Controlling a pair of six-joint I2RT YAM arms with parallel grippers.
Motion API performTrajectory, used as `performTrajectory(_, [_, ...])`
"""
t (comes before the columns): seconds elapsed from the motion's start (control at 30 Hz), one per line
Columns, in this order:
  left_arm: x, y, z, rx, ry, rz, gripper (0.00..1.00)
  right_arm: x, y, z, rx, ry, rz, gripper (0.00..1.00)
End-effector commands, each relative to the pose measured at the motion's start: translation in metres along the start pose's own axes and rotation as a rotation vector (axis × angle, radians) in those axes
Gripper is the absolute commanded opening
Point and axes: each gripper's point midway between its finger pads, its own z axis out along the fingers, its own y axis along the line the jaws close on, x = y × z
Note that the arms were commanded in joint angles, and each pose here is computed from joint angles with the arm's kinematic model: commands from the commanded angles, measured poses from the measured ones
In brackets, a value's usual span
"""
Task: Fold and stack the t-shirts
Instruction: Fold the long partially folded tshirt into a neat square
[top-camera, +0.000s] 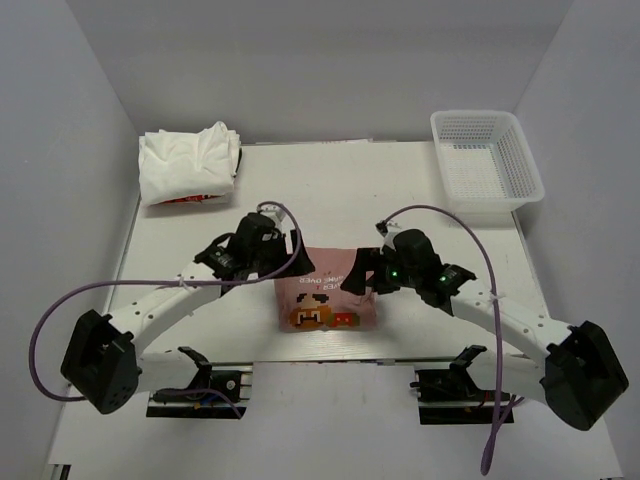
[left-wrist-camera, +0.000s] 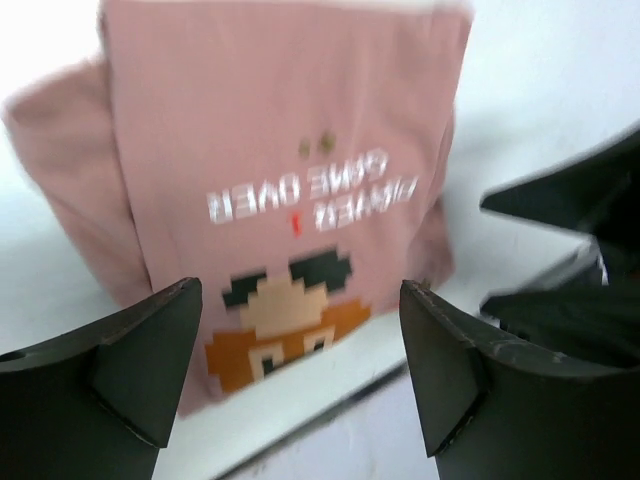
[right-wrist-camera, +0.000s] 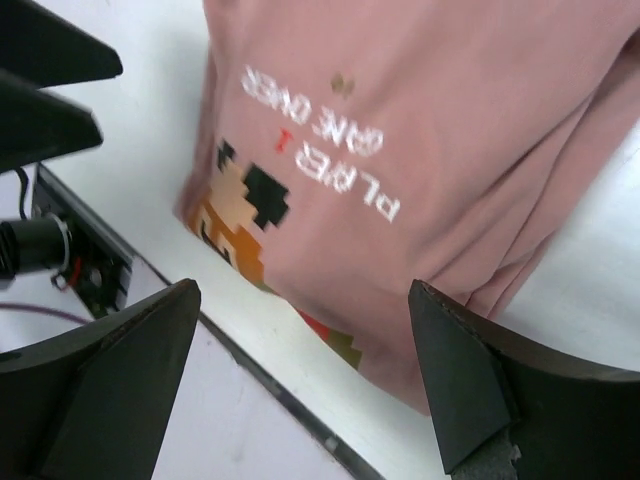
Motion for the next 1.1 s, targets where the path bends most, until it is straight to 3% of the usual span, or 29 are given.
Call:
performTrajectory(0.0, [-0.032, 0.016, 0.005, -0.172, -0.071, 0.028, 0.90, -0.034, -0.007, -0.009, 0.092, -0.110, -0.049, 0.90])
performTrajectory(0.2, [-0.060, 0.039, 0.046, -0.369, -0.028, 0.064, 0.81, -0.061, -0.057, 0.006, 0.394, -0.124, 0.004, 0.90])
performTrajectory(0.27, [-0.068, 0.044, 0.052, -0.399, -0.031, 0.057, 0.76, -0.069, -0.063, 0.007, 0.430, -0.128, 0.019, 0.90])
performTrajectory(0.43, [-0.071, 0.060, 0.067, -0.479, -0.035, 0.051, 0.76, -0.083, -0.079, 0.023, 0.478, -0.125, 0.059, 0.90])
performTrajectory(0.63, [-0.072, 0.072, 0.083, -0.525, -0.031, 0.031, 0.64, -0.072, -0.096, 0.044, 0.492, -0.056, 0.078, 0.90])
performTrajectory(0.87, [-0.071, 0.075, 0.105, -0.514, -0.031, 0.030, 0.43, -0.081, -0.096, 0.062, 0.437, -0.071, 0.093, 0.85])
performTrajectory(0.97, [-0.077, 0.072, 0.109, -0.506, -0.043, 0.029, 0.28, -0.081, -0.099, 0.066, 0.434, -0.065, 0.095, 0.79])
performTrajectory(1.0, [-0.080, 0.076, 0.111, -0.512, -0.044, 0.022, 0.21, -0.082, -0.098, 0.068, 0.427, -0.070, 0.090, 0.71])
performTrajectory(1.03, [-0.080, 0.076, 0.111, -0.512, -0.044, 0.022, 0.04, -0.083, -0.099, 0.068, 0.424, -0.074, 0.092, 0.64])
performTrajectory(1.07, [-0.081, 0.073, 0.112, -0.499, -0.047, 0.020, 0.00, -0.084, -0.098, 0.070, 0.417, -0.074, 0.092, 0.56])
